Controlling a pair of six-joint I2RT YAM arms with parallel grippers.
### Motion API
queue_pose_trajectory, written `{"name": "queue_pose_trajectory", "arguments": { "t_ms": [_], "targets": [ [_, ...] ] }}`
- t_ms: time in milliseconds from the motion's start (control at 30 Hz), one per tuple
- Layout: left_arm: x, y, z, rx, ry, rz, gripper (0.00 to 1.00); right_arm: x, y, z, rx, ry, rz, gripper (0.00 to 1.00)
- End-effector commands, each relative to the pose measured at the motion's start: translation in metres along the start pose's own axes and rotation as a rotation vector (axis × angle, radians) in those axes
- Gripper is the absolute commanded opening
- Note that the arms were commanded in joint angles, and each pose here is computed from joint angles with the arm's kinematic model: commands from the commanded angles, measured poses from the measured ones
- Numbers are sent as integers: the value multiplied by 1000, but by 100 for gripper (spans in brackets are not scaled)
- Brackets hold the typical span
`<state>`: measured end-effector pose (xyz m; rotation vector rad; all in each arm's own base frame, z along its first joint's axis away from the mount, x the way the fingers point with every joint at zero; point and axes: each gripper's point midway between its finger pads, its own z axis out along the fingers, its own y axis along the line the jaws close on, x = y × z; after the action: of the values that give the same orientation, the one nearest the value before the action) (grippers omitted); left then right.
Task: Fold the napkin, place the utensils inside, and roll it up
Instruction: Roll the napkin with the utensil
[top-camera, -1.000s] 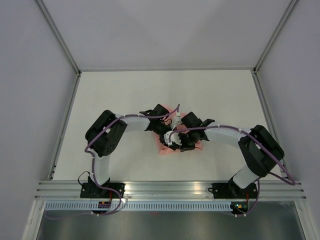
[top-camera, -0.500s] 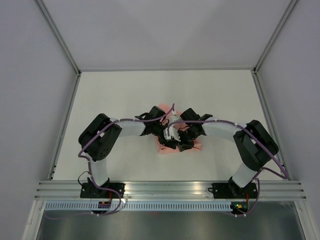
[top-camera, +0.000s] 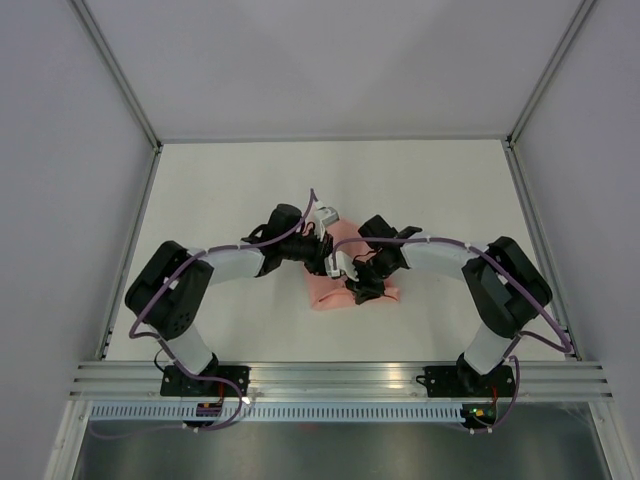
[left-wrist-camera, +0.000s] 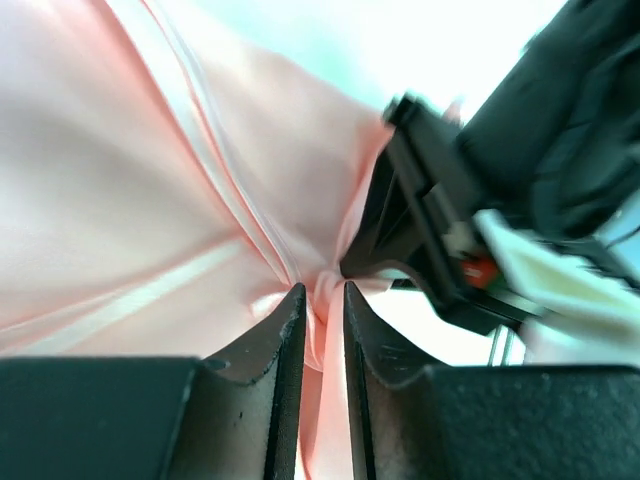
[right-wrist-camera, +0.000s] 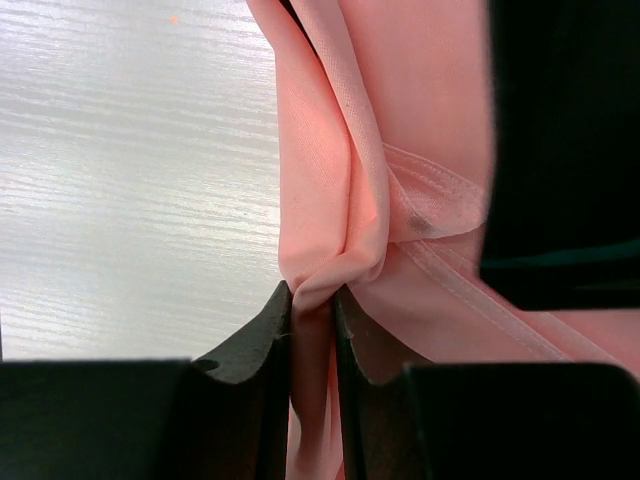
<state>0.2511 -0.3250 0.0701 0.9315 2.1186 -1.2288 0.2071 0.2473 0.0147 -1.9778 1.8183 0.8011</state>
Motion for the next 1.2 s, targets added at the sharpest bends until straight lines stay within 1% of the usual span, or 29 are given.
{"name": "queue_pose_trajectory", "arguments": {
  "t_ms": [0, 33, 100, 133, 167, 200, 233, 267, 333, 367, 467, 533, 567, 600, 633, 700, 733, 767, 800, 867, 900, 933, 967, 1033, 1067, 1100, 1167],
  "targets": [
    [-51, -9, -19, -4, -188, 55, 26, 47, 24, 9, -88, 151, 127, 1],
    [-54, 0, -22, -65, -209, 50, 26, 49, 24, 10, -99, 155, 137, 0],
    [-70, -1, -36, -110, -278, 77, 25, 47, 22, 9, -110, 148, 151, 0],
    [-76, 8, -42, -183, -316, 74, 25, 49, 23, 10, -126, 151, 163, 1],
    [-74, 14, -47, -225, -336, 68, 24, 50, 26, 10, -144, 156, 179, 0],
    [-87, 7, -61, -248, -401, 81, 24, 48, 23, 9, -148, 153, 184, 0],
    [-100, 14, -73, -321, -487, 91, 26, 51, 23, 10, -163, 152, 206, 1],
    [-92, 17, -81, -359, -513, 75, 28, 52, 24, 9, -177, 158, 219, 0],
    [-103, 11, -104, -410, -614, 88, 29, 54, 18, 9, -186, 162, 246, 0],
    [-98, 12, -109, -426, -635, 88, 29, 53, 18, 10, -198, 161, 256, 0],
    [-97, 6, -128, -474, -707, 113, 28, 55, 19, 8, -256, 174, 320, 0],
    [-91, 0, -136, -508, -745, 150, 28, 54, 11, 9, -276, 173, 348, 0],
    [-94, -11, -136, -501, -771, 194, 28, 54, 13, 8, -299, 174, 369, 0],
    [-93, -15, -137, -505, -783, 213, 28, 53, 6, 6, -294, 167, 377, 0],
    [-93, -16, -141, -533, -798, 224, 26, 57, 5, 9, -312, 176, 397, 0],
    [-89, -31, -131, -529, -766, 308, 26, 57, 1, 8, -326, 176, 422, 1],
    [-91, -33, -132, -568, -767, 331, 26, 60, 0, 11, -338, 184, 439, 0],
    [-89, -36, -130, -593, -743, 393, 26, 61, 1, 11, -350, 189, 453, 0],
    [-85, -46, -121, -577, -723, 415, 26, 63, -1, 12, -356, 190, 464, 1],
    [-80, -56, -112, -592, -679, 517, 26, 65, -2, 13, -365, 192, 479, 1],
    [-77, -58, -108, -596, -658, 543, 26, 65, -4, 13, -365, 191, 479, 0],
    [-75, -58, -105, -611, -629, 562, 27, 66, -4, 15, -368, 191, 486, 0],
    [-72, -59, -100, -619, -588, 612, 27, 66, -4, 15, -370, 193, 490, 1],
    [-60, -62, -83, -616, -504, 669, 27, 68, -6, 16, -373, 195, 499, 1],
    [-55, -67, -75, -603, -466, 721, 28, 68, -5, 16, -379, 196, 506, 0],
    [-45, -64, -63, -603, -405, 752, 28, 68, -7, 16, -381, 194, 509, 0],
    [-39, -72, -50, -587, -346, 834, 29, 70, -7, 18, -389, 195, 520, 0]
  ]
}}
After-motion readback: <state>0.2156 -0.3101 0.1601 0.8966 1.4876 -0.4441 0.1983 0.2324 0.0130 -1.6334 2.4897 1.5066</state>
